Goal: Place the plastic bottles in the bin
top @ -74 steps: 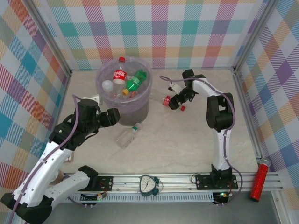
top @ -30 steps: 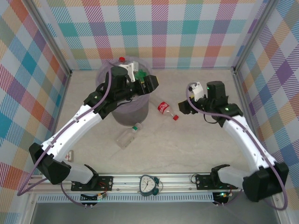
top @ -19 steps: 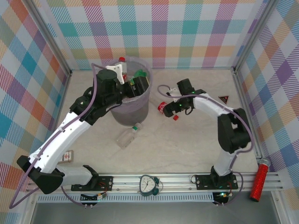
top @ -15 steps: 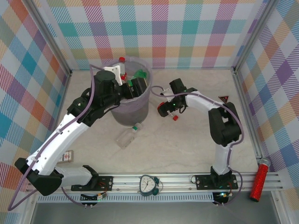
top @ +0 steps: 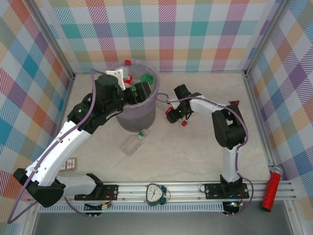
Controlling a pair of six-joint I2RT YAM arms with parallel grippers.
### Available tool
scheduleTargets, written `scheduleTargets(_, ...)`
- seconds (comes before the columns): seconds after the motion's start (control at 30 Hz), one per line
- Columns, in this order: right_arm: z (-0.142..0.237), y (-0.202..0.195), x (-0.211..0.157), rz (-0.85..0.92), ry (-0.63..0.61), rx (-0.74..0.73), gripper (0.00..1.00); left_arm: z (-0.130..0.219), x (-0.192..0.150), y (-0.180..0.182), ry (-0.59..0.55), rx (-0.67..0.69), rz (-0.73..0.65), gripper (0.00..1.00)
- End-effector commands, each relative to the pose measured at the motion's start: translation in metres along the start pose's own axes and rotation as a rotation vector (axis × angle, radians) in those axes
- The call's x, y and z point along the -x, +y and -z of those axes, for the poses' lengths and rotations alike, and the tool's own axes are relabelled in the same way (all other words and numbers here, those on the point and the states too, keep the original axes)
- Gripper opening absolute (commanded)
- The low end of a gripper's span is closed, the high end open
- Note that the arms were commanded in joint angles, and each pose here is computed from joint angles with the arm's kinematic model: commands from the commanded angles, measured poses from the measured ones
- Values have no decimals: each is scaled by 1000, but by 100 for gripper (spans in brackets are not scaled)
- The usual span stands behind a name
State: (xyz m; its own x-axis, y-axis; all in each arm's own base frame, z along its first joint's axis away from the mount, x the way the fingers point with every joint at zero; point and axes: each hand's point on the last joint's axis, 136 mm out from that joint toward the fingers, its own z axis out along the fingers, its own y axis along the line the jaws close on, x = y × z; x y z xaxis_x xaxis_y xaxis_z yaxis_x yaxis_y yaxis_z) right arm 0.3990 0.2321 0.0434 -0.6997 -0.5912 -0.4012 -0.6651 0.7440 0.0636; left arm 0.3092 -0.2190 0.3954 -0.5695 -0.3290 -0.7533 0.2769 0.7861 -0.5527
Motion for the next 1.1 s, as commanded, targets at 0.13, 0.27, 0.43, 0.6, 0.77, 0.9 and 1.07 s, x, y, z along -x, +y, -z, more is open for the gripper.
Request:
scheduleTargets(0.13,85,-11,-4,-72,-153,-34,60,-7,4,-8,-8,-50,9,89)
scheduleTargets(0.27,132,-2,-6,-78,-288,-37,58,-18,5,-18,-5,-100,48,89)
scheduleTargets(0.43,194,22,-6,-101,-472,7,58,-38,8,-31,-2,-159,106,89)
scheduleTargets(0.6,242,50,-9,-140,-633,89,55,-72,-5,-43,36,-204,141,90)
scheduleTargets(0.77,262,70,-7,-114,-673,166,56,-99,-24,-68,92,-300,176,92)
scheduleTargets(0.9,271,82,-4,-105,-684,220,57,-109,-37,-93,134,-375,156,97)
scheduleTargets(1.07,271,85,-2,-98,-679,237,57,-113,-41,-99,136,-384,148,96)
